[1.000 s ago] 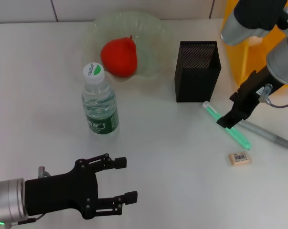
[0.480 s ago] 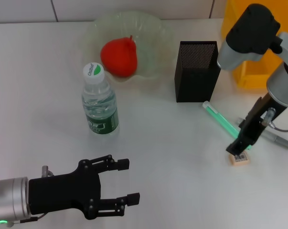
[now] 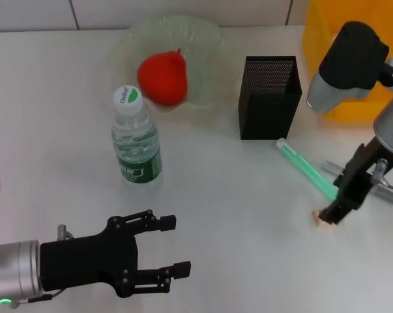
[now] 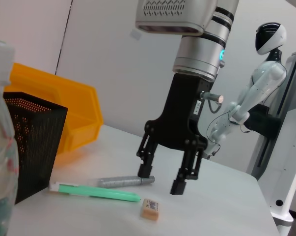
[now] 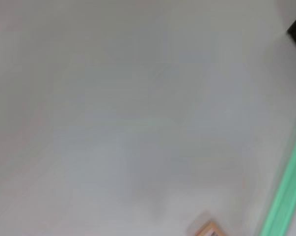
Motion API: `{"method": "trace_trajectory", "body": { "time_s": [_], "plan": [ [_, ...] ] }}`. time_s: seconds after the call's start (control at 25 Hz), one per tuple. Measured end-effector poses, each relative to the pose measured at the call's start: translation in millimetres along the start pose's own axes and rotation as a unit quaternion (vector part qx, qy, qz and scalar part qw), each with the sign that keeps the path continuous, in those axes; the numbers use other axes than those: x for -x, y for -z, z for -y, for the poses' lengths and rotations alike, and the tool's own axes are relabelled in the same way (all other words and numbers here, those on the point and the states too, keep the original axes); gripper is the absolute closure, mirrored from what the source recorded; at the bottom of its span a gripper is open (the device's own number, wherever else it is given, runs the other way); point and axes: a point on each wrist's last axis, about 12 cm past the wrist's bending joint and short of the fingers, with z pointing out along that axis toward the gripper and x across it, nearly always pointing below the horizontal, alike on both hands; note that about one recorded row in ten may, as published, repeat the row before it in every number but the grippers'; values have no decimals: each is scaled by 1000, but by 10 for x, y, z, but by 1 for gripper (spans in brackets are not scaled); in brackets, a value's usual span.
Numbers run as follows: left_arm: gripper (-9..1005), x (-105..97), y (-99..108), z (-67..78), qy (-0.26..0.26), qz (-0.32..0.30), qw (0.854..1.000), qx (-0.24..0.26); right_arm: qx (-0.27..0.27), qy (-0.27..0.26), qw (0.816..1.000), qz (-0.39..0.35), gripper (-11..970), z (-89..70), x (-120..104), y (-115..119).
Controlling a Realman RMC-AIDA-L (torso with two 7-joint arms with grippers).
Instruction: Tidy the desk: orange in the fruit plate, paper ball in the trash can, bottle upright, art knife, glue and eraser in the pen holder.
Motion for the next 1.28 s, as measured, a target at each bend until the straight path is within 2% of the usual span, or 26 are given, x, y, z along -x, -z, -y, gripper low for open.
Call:
{"method": "trace_trajectory", "body": {
  "time_s": [0.12,0.16,0.36,0.56,0.76,1.28],
  "plan": [
    [167,-1,-8,1,0,0,1000,0,-23,-29,999,30,284,66,58,0],
    [167,-9,-4,5,1,0,1000,2,-38,-58,996,51,284,135,97,6],
    [167,-21,-7,7,3,-1,1000,5,-55,-101,989,89,288,256,171,4],
    [167,-31,-2,15,4,-1,1000,6,-66,-141,981,118,292,354,245,-140],
    [167,-30,-7,21,3,0,1000,4,-55,-145,981,114,296,348,278,-295],
    [167,-58,-20,46,3,-7,1000,-2,-61,-149,980,116,306,348,299,-431]
  ]
}}
